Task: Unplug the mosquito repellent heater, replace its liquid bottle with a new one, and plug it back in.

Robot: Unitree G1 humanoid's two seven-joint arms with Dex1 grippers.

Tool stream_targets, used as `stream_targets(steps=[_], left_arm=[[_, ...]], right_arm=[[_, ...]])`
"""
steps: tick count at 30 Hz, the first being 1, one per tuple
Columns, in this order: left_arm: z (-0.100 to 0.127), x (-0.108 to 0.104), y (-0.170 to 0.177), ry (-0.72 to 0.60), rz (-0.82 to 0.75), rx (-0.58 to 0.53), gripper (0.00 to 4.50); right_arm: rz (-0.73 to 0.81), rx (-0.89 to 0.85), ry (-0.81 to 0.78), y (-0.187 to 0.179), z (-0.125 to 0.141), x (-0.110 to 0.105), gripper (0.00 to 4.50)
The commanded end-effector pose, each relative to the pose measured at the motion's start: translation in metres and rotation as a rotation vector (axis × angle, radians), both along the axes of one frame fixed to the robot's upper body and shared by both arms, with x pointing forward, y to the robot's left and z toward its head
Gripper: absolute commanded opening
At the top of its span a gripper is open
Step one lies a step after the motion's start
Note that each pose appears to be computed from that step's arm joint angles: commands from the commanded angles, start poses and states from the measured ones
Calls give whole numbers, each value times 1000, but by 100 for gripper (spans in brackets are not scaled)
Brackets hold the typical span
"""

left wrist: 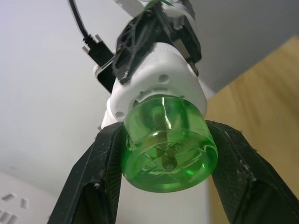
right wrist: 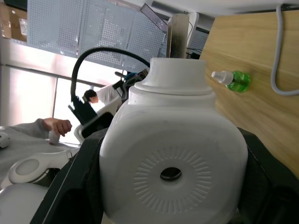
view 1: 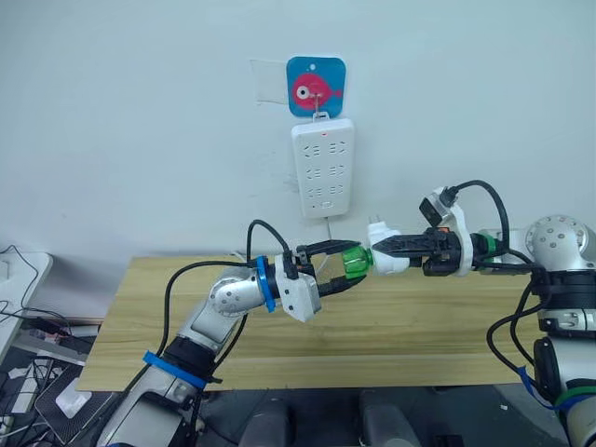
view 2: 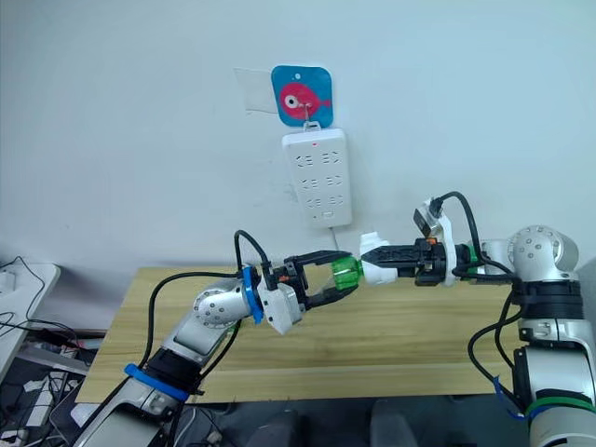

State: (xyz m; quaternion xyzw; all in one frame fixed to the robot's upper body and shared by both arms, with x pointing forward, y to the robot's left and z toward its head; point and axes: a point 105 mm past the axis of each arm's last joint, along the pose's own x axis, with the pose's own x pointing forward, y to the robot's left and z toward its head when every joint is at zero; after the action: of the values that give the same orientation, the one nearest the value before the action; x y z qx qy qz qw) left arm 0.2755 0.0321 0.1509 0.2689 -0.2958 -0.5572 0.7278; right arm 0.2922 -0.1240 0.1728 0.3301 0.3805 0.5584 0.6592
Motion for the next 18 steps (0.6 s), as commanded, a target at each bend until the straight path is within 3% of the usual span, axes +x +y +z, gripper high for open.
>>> stream_targets(steps=[1, 5, 8, 10, 13, 18], left_arm=[[29, -11, -8, 369, -117, -141, 227], [48, -13, 3, 916, -233, -272, 227], [44, -14, 19, 1360, -348, -351, 227], [42, -13, 31, 1537, -412, -417, 227], [35, -12, 39, 1649, -414, -443, 227], [25, -17, 43, 1683, -390, -410, 227]], right_arm=[[41, -14, -58, 0, 6, -8, 303], [55, -57, -95, -6, 0, -14, 303], [68, -56, -106, -7, -1, -17, 303], [64, -48, -112, -6, 1, -17, 303], [44, -34, -116, -6, 5, -13, 303], [-36, -35, -109, -18, 9, -2, 303]])
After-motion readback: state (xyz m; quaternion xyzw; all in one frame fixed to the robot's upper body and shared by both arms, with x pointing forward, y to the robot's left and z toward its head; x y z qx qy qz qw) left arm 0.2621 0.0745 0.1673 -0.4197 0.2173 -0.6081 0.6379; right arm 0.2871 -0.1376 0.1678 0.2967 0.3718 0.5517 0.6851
